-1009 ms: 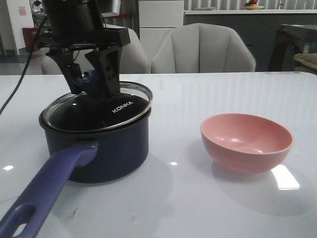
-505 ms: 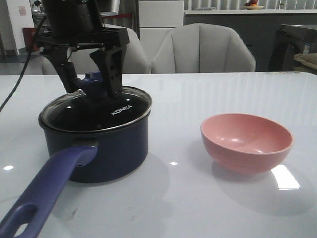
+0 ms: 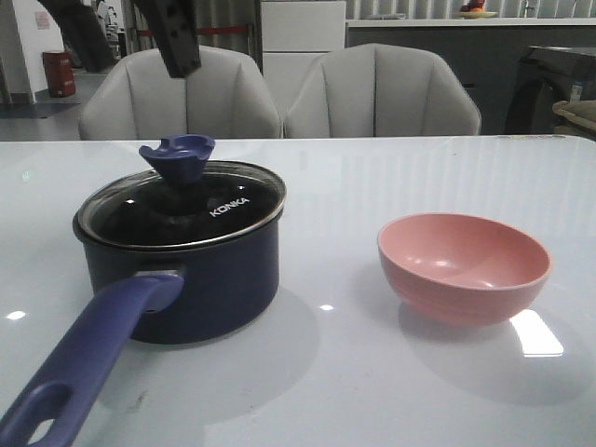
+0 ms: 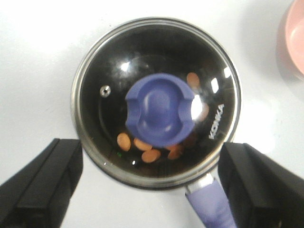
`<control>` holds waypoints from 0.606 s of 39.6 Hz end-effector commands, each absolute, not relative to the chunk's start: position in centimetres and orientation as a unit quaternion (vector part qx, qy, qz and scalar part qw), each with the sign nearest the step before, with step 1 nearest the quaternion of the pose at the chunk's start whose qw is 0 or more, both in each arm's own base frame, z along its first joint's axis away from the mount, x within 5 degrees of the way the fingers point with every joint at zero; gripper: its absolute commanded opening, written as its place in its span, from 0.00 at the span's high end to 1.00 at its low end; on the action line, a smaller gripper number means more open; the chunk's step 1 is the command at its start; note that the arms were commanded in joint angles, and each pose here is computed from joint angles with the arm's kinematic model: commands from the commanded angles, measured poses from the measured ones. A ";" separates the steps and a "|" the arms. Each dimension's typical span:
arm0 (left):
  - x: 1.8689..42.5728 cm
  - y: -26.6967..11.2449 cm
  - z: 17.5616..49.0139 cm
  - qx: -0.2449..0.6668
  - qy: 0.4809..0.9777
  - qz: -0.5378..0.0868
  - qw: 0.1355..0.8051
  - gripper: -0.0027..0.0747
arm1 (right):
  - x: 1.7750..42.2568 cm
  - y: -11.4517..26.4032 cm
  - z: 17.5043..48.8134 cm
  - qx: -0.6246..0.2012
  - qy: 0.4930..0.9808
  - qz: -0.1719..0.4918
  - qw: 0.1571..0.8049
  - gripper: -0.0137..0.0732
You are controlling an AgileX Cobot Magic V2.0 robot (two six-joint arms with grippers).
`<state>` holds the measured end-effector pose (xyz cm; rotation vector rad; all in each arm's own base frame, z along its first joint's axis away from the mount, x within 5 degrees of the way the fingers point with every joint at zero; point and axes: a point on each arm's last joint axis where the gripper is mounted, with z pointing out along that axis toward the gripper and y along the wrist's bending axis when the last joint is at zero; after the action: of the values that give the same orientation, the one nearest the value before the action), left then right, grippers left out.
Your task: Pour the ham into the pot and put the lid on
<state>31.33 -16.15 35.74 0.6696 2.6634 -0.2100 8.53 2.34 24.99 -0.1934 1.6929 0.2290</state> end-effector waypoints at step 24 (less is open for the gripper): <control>15.4 -7.6 38.9 0.222 0.855 -0.091 0.460 0.18 | 8.7 2.2 26.6 -0.075 0.712 0.099 0.691 0.68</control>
<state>16.97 -8.28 37.66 0.5867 2.2715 -0.1886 8.53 2.34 24.99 -0.1934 1.6929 0.2290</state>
